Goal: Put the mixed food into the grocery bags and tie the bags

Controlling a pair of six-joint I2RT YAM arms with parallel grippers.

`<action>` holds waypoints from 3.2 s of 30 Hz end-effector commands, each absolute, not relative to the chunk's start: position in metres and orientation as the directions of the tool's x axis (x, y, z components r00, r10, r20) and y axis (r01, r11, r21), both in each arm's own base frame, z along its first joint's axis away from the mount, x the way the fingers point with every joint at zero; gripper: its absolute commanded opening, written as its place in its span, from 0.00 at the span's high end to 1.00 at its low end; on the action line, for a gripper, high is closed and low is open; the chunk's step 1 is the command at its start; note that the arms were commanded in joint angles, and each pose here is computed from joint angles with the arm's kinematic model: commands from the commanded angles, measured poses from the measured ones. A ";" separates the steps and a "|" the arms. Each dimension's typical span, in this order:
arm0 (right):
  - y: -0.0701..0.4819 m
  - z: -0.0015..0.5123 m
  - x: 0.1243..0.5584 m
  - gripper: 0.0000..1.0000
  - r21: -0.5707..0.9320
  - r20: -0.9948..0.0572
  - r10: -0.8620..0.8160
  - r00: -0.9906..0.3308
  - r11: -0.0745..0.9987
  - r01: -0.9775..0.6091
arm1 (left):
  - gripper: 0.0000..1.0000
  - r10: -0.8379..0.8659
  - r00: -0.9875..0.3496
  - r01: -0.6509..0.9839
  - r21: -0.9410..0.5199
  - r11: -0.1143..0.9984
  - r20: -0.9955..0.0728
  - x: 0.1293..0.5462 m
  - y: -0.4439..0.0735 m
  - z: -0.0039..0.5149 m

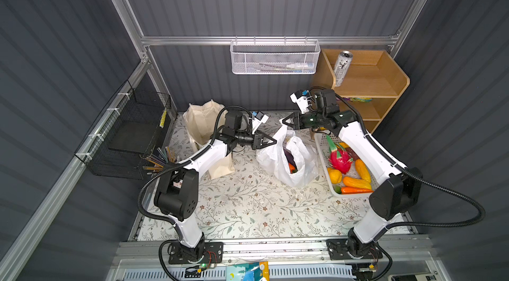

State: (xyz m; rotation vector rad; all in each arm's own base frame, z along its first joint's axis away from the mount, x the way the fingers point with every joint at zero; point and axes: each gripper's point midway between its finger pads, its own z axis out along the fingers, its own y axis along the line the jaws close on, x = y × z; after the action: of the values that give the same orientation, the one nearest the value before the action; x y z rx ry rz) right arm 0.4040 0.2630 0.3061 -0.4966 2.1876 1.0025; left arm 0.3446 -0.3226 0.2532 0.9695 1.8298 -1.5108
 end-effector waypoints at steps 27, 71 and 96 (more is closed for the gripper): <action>0.254 0.309 0.418 1.00 0.509 -0.758 0.126 -0.640 0.727 -0.461 | 0.50 0.221 -0.277 0.960 -0.258 0.109 -0.935 0.291 -0.334 0.357; 0.266 0.325 0.373 1.00 0.456 -0.811 0.003 -0.584 0.630 -0.629 | 0.65 0.345 -0.281 0.941 -0.186 0.283 -0.896 0.344 -0.348 0.284; 0.268 0.330 0.362 1.00 0.450 -0.819 -0.009 -0.574 0.610 -0.652 | 0.50 0.308 -0.242 0.952 -0.163 0.261 -0.920 0.361 -0.362 0.277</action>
State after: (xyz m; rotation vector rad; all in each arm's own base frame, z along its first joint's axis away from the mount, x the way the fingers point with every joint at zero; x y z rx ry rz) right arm 0.3707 0.2659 0.3266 -0.4947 2.0172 0.9641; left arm 0.3506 -0.3614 0.2733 1.1893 1.7347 -1.0274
